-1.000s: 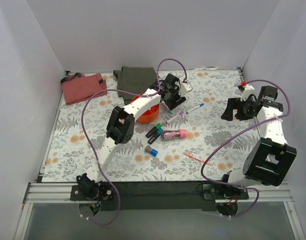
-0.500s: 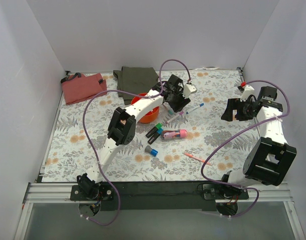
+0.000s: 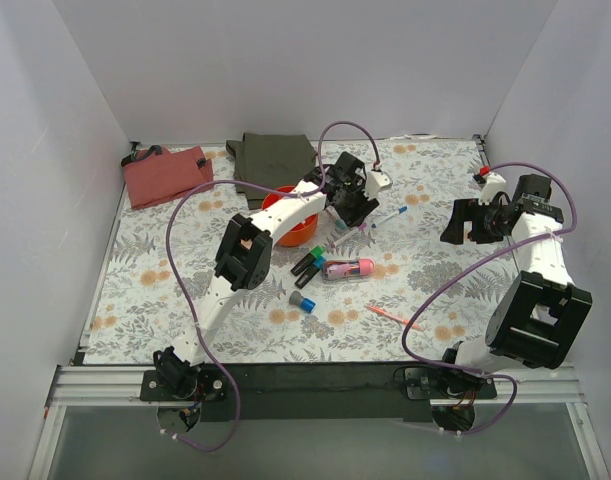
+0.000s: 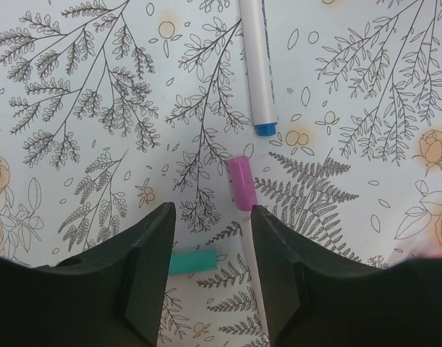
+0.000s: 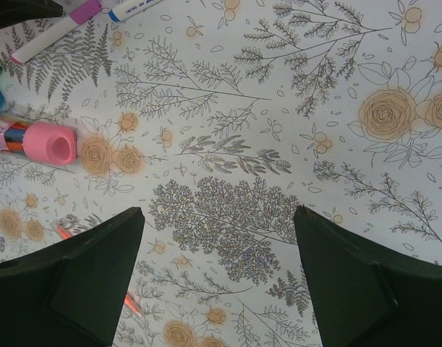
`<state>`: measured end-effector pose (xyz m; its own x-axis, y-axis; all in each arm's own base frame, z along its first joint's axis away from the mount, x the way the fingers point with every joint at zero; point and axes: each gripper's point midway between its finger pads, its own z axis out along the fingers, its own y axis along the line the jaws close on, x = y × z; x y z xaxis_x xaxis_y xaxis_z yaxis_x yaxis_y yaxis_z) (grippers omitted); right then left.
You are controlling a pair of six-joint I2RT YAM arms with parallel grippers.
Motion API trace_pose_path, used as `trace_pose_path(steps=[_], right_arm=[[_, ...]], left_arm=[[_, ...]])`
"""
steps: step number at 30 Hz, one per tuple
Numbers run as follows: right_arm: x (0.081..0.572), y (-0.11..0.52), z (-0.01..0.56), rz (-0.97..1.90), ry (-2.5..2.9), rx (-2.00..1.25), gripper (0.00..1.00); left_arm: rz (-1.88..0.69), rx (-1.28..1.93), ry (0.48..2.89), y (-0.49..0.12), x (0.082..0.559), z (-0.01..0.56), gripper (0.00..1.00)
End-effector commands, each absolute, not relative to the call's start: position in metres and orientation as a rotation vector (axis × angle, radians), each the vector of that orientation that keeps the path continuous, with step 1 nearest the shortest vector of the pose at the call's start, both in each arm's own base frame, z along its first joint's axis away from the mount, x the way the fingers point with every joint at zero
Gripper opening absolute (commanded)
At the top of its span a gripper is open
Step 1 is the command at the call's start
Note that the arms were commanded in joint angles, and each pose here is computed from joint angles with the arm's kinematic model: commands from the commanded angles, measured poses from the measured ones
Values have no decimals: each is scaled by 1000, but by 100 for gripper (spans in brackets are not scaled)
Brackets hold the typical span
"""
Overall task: Sort the stationery into containers
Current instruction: Pick up the pen from the center of the board.
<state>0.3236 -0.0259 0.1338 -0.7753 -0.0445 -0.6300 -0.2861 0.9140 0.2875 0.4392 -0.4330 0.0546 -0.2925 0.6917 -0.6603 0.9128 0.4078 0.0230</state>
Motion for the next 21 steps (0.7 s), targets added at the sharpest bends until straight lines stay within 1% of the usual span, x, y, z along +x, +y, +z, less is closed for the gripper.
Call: trace_pose_path(steps=[1, 10, 14, 18, 21], right_arm=[[325, -28, 131, 496, 2425, -228, 93], [324, -29, 126, 495, 2440, -228, 94], [323, -31, 123, 488, 2448, -227, 94], [321, -32, 119, 487, 2459, -227, 93], [320, -33, 117, 492, 2466, -223, 93]], left_arm=[[-530, 1360, 2051, -442, 432, 65, 46], [-532, 1382, 2082, -441, 428, 44, 45], [-533, 1390, 2087, -443, 427, 36, 41], [-517, 1392, 2098, -444, 426, 28, 34], [-495, 1400, 2105, -442, 424, 22, 34]])
